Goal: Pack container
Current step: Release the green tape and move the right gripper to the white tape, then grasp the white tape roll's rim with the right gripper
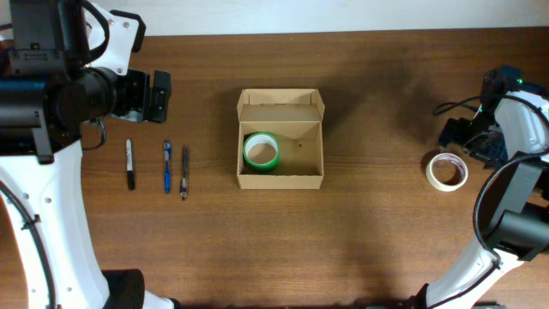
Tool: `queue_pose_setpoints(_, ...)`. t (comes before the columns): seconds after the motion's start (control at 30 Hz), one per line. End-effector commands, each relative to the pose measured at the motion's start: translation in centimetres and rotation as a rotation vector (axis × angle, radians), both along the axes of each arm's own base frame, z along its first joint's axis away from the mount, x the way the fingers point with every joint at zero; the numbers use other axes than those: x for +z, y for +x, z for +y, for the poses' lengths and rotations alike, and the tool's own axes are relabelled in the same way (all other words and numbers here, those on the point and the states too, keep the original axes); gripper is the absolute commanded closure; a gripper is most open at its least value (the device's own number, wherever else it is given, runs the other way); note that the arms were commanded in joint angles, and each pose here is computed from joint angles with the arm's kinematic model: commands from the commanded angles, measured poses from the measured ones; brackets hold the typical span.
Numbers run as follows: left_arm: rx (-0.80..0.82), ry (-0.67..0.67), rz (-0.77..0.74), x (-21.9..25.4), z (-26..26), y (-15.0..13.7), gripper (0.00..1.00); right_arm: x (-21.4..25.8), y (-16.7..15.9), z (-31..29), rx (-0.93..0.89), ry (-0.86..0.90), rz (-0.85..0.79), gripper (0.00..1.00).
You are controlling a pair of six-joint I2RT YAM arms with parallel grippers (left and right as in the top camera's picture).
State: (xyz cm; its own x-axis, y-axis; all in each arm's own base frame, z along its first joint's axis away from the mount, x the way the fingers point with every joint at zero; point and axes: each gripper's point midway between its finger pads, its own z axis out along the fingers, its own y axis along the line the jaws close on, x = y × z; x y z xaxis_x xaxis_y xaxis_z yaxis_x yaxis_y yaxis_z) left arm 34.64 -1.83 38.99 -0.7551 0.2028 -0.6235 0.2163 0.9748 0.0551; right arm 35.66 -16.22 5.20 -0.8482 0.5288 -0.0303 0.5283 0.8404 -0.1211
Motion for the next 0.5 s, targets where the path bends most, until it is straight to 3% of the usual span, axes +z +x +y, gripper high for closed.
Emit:
queue_pose_setpoints(0.0, -0.011, 0.019, -0.003, 0.1, 0.1, 0.1, 0.01, -0.3, -1.2, -1.7, -0.006, -0.041, 0.02, 0.03)
queue_pose_setpoints(0.47, -0.014, 0.021, -0.011, 0.2, 0.0, 0.3, 0.01, -4.5, -4.9, -2.4, -0.113, 0.081, 0.033, 0.06)
